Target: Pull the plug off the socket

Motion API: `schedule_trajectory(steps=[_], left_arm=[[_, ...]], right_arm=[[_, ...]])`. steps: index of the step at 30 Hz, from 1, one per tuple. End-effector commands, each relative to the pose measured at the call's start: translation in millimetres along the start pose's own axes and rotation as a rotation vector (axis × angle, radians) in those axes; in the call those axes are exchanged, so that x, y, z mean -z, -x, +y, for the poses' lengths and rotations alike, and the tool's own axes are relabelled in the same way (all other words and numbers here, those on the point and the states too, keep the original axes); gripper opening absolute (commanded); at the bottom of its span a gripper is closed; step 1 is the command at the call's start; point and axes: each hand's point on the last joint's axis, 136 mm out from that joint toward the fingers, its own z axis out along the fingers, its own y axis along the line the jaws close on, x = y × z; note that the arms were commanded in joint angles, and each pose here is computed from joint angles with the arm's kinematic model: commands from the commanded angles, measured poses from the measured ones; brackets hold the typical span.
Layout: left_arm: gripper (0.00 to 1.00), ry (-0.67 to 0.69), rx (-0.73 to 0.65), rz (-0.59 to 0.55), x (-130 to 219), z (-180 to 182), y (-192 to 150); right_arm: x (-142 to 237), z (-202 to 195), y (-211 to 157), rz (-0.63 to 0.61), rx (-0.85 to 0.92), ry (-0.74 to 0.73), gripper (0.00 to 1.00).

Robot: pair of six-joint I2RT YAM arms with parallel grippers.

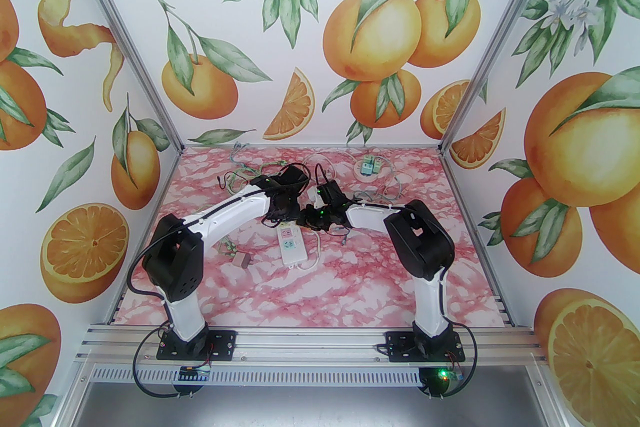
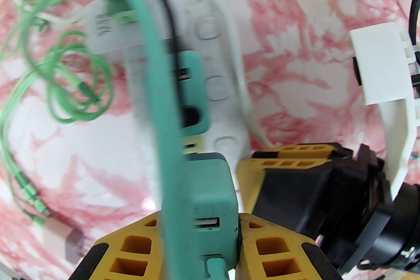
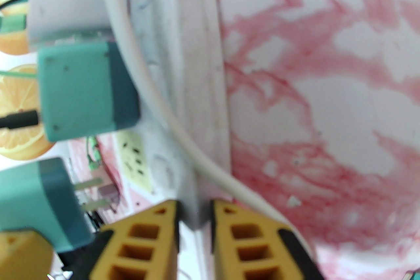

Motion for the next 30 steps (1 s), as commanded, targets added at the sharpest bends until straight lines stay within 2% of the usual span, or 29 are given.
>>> schedule_trajectory(steps=[1, 11, 20, 23, 26, 30], left_arm=[[0.28, -0.027, 0.007, -0.106, 48, 12, 25], [0.28, -0.046, 0.088, -0.216, 100, 75, 52], [0.29, 0.027, 0.223, -0.25, 116, 161, 47], [0.3, 0.009, 0.272, -0.248, 111, 186, 36], [0.3, -0.042, 0.325, -0.204, 98, 201, 19], [0.3, -0.024, 0.387, -0.131, 75, 219, -11]], right_arm=[[-12, -69, -26, 0.053, -0.082, -0.244, 0.21], [-11, -62, -20, 0.051, -0.069, -0.238, 0.22], [-12, -61, -20, 0.054, -0.07, -0.238, 0.22], [-12, -61, -19, 0.056, -0.069, -0.238, 0.22], [-12, -59, -18, 0.058, -0.069, -0.236, 0.22], [-13, -58, -18, 0.058, -0.067, -0.233, 0.22]])
